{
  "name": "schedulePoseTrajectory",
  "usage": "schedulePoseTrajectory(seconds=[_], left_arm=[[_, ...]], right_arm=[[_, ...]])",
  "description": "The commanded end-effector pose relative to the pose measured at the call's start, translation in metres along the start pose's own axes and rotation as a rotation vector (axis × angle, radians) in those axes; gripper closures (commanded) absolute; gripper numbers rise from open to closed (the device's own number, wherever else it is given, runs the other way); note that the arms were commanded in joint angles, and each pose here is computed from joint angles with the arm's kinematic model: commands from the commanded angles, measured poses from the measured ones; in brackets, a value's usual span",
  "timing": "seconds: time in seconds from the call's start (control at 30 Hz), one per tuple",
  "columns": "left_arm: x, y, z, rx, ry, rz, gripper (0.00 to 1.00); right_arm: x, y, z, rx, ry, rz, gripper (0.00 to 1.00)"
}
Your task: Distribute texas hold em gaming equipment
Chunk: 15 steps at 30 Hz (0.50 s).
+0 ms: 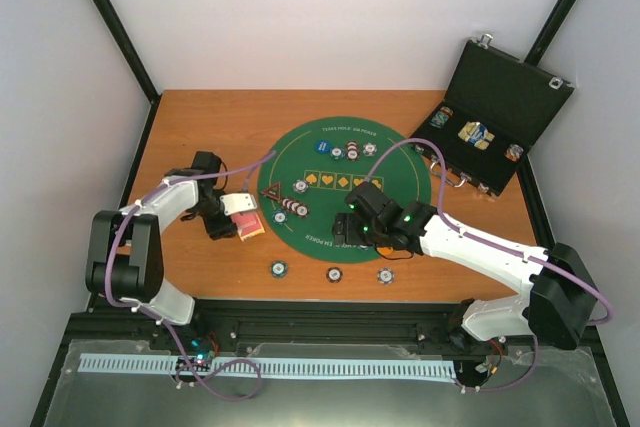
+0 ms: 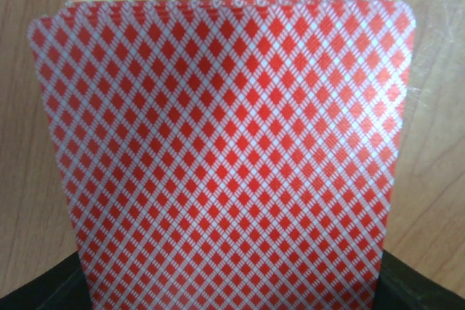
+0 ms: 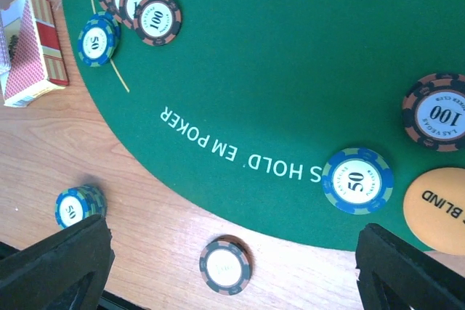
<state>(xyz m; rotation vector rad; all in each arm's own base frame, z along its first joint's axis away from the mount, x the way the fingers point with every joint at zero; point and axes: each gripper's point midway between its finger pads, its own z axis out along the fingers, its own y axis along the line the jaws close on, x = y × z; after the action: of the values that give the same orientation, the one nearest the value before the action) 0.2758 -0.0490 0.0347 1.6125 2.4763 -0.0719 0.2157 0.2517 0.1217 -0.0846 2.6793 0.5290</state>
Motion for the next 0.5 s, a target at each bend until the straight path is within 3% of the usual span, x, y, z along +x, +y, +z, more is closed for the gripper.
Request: schedulePoseTrajectory(seconds=[0.0,0.17,0.47], left_arm=[[-0.012,0.001,-0.022,-0.014,-0.046,0.046,0.99],[-0.017,-0.006,-0.041,-0.011,-0.085,0.058,0.99],[-0.036,-0.03,-0.085,0.027,-0.215,0.064,0.99]], right_arm=[[0.001,0.009,0.001,-0.041,0.0,-0.002,0.09],[-0.001,0.025,0.0,-0.123,0.002,-0.001,0.09],[-0.006,0.089,0.0,-0.471,0.039,0.014,0.09]])
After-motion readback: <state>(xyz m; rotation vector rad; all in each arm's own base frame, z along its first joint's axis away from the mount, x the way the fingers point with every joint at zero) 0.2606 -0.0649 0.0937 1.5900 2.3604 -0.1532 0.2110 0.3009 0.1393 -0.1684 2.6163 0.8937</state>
